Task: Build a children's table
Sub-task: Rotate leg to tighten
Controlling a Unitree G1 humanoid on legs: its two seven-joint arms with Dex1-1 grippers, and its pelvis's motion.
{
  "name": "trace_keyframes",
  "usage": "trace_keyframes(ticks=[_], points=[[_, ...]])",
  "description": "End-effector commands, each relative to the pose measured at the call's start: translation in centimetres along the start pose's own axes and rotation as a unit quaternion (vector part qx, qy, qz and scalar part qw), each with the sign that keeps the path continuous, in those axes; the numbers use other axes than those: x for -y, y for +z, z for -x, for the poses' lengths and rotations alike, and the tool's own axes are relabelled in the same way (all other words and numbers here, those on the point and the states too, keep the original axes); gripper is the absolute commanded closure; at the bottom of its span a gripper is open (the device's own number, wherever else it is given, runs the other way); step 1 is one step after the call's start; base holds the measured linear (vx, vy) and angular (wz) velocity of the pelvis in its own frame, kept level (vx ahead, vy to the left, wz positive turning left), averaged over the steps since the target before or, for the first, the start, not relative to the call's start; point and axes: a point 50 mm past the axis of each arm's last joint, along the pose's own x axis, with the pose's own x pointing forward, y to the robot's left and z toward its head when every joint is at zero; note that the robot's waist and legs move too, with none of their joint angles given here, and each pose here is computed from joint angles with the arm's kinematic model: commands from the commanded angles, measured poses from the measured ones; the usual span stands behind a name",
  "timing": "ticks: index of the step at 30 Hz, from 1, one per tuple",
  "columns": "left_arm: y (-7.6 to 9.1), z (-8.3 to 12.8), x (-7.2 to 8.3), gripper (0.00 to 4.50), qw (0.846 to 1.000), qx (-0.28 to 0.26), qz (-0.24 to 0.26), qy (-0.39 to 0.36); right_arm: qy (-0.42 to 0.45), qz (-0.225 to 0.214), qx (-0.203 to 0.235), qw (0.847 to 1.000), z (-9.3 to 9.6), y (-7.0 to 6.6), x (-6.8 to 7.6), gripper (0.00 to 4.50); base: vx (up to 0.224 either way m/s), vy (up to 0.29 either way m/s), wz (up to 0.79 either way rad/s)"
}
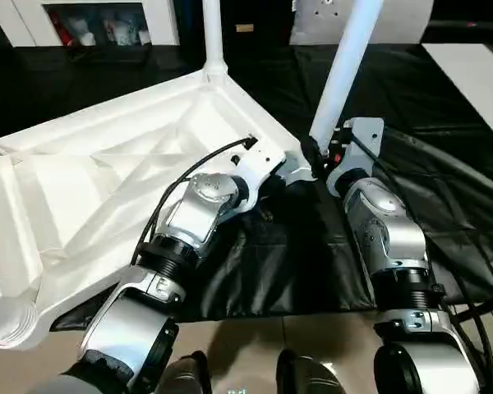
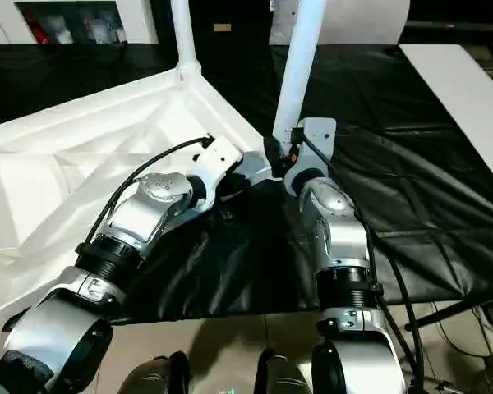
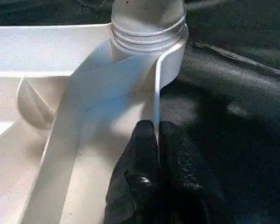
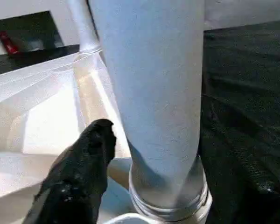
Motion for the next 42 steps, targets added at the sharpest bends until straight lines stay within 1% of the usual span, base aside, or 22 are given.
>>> trace_keyframes(ticks=[1,2,6,7,8,9,10,12,15,19,21,23,24,26,27,28,30,33,34,37,39,42], points=[[0.3,-0.1,0.8,4.5,0.999,0.029,-0.01,-0.025,0.065,0.019,-0.016,0.998,0.3,-0.8,-0.7,1.27,0.0,0.0,0.0],[0.3,-0.1,0.8,4.5,0.999,0.029,-0.01,-0.025,0.065,0.019,-0.016,0.998,0.3,-0.8,-0.7,1.17,0.0,0.0,0.0],[-1.2,1.1,0.2,4.5,0.996,0.02,-0.042,-0.071,0.134,0.058,-0.019,0.989,1.7,0.1,1.6,0.77,0.0,0.0,0.0],[-1.2,1.1,0.2,4.5,0.996,0.02,-0.042,-0.071,0.134,0.058,-0.019,0.989,1.7,0.1,1.6,0.77,0.0,0.0,0.0],[-2.2,1.9,-0.2,4.5,0.993,0.008,-0.064,-0.099,0.168,0.084,-0.028,0.982,2.7,0.6,3.2,0.56,0.0,0.0,0.0],[-2.2,1.9,-0.2,4.5,0.993,0.008,-0.064,-0.099,0.168,0.084,-0.028,0.982,2.7,0.6,3.2,0.5,0.0,0.0,0.0],[-2.9,2.5,-0.5,4.5,0.989,-0.001,-0.079,-0.122,0.199,0.105,-0.037,0.974,3.3,0.9,4.2,0.5,0.0,0.0,0.0],[-3.4,3.2,-0.7,4.5,0.983,-0.008,-0.09,-0.158,0.245,0.12,-0.048,0.961,4.2,1.2,4.9,0.32,0.0,0.0,0.0],[-3.7,3.8,-0.7,4.5,0.976,-0.01,-0.107,-0.189,0.281,0.129,-0.062,0.949,4.8,1.3,5.2,0.21,0.0,0.0,0.0],[-4.2,4.7,-0.9,4.5,0.958,-0.015,-0.143,-0.247,0.371,0.144,-0.094,0.912,6.0,1.1,5.4,0.21,0.0,0.0,0.0],[-4.2,4.8,-0.9,4.5,0.955,-0.013,-0.147,-0.257,0.387,0.146,-0.098,0.905,6.2,1.1,5.4,0.21,0.0,0.0,0.0],[-4.2,5.3,-0.8,4.5,0.942,-0.01,-0.152,-0.3,0.438,0.14,-0.115,0.88,6.8,0.8,5.2,0.21,0.0,0.0,0.0],[-4.2,5.6,-0.7,4.5,0.934,-0.01,-0.156,-0.321,0.453,0.14,-0.122,0.872,6.9,0.7,5.2,0.55,0.0,0.0,0.0],[-4.1,5.7,-0.7,4.5,0.929,-0.011,-0.158,-0.336,0.463,0.137,-0.127,0.866,6.9,0.6,5.1,0.55,0.0,0.0,0.0],[-4.1,6.0,-0.6,4.5,0.919,-0.015,-0.163,-0.36,0.483,0.129,-0.133,0.856,7.0,0.4,4.8,0.55,0.0,0.0,0.0],[-4.1,6.0,-0.6,4.5,0.919,-0.015,-0.163,-0.36,0.483,0.129,-0.133,0.856,7.0,0.4,4.8,0.81,0.0,0.0,0.0],[-4.2,6.3,-0.5,4.5,0.906,-0.022,-0.173,-0.385,0.508,0.121,-0.143,0.841,7.1,0.2,4.4,1.01,0.0,0.0,0.0],[-4.3,6.4,-0.4,4.5,0.9,-0.023,-0.176,-0.399,0.522,0.115,-0.149,0.832,7.2,0.2,4.3,1.1,0.0,0.0,0.0],[-4.3,6.5,-0.4,4.5,0.897,-0.023,-0.177,-0.404,0.53,0.116,-0.15,0.827,7.2,0.2,4.3,1.4,0.0,0.0,0.0],[-4.3,6.6,-0.4,4.5,0.895,-0.023,-0.179,-0.409,0.541,0.114,-0.153,0.819,7.3,0.1,4.2,1.44,0.0,0.0,0.0],[-4.3,6.6,-0.5,4.5,0.894,-0.023,-0.179,-0.41,0.55,0.11,-0.155,0.813,7.4,0.1,4.2,1.82,0.0,0.0,0.0],[-4.3,6.7,-0.6,4.5,0.894,-0.024,-0.177,-0.41,0.562,0.104,-0.159,0.805,7.5,0.2,4.0,1.91,0.0,0.0,0.0]])
